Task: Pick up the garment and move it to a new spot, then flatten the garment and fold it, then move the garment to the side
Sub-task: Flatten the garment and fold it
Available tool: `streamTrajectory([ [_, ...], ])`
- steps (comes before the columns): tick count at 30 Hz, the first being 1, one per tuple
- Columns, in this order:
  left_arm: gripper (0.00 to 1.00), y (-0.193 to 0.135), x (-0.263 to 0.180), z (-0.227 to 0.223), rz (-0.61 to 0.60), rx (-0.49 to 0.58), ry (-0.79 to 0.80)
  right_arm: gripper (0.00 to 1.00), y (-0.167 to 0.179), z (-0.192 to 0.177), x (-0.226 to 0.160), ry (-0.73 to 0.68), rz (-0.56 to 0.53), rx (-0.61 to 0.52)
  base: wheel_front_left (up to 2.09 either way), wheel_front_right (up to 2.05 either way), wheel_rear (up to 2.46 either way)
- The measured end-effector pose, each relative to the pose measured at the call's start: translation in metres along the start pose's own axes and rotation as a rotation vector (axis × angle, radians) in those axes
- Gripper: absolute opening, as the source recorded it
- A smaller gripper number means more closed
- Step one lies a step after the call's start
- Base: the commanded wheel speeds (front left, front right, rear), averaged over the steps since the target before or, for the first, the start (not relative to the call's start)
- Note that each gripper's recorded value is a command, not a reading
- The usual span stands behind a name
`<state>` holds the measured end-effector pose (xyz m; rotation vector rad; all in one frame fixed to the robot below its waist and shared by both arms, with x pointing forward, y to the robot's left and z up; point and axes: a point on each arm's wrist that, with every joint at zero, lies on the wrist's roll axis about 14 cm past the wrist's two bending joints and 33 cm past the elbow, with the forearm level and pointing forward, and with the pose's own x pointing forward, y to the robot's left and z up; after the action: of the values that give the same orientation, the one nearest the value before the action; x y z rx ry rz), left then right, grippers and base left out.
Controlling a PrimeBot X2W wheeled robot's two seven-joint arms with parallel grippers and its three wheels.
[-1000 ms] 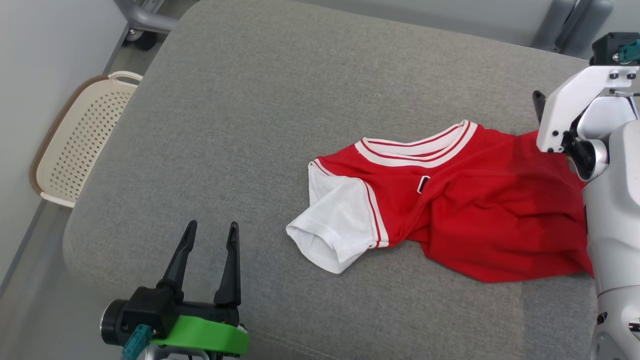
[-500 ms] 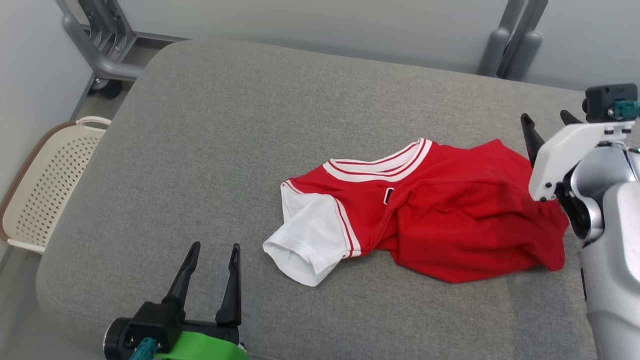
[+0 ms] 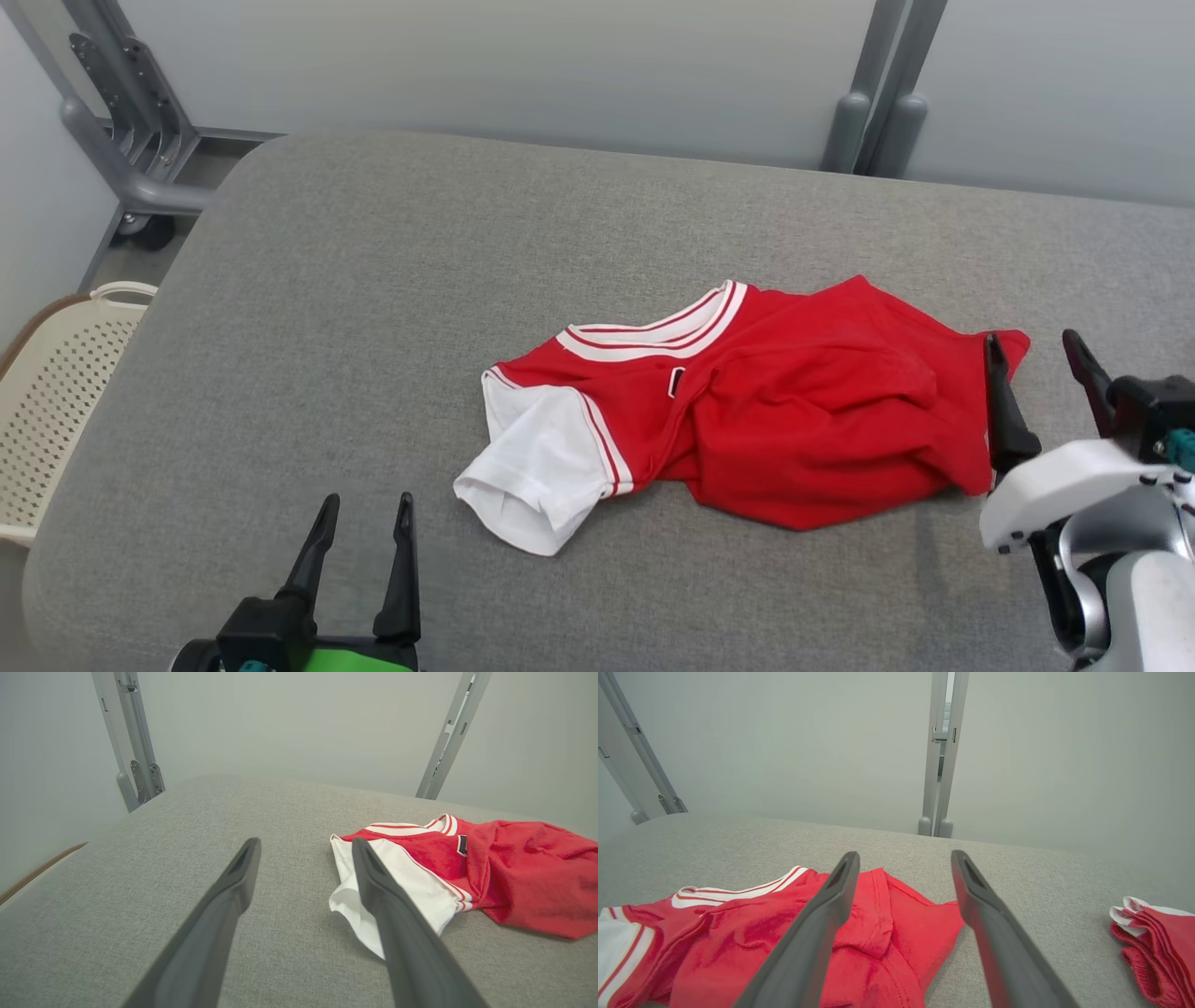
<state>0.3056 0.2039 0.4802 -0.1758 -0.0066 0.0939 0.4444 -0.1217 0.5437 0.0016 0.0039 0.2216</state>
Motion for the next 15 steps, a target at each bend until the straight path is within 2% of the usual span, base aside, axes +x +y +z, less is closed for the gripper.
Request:
streamTrajectory([
  [9, 1.0, -0.012, 0.002, -0.009, -0.043, -0.012, 0.027, 1.0, -0.007, -0.012, -0.032, -0.03, -0.026, -0.04, 0.0, 0.0, 0.0],
  [15, 1.0, -0.014, 0.001, -0.012, -0.05, -0.019, 0.035, 1.0, -0.014, -0.026, -0.049, -0.007, -0.051, 0.006, 0.0, 0.0, 0.0],
])
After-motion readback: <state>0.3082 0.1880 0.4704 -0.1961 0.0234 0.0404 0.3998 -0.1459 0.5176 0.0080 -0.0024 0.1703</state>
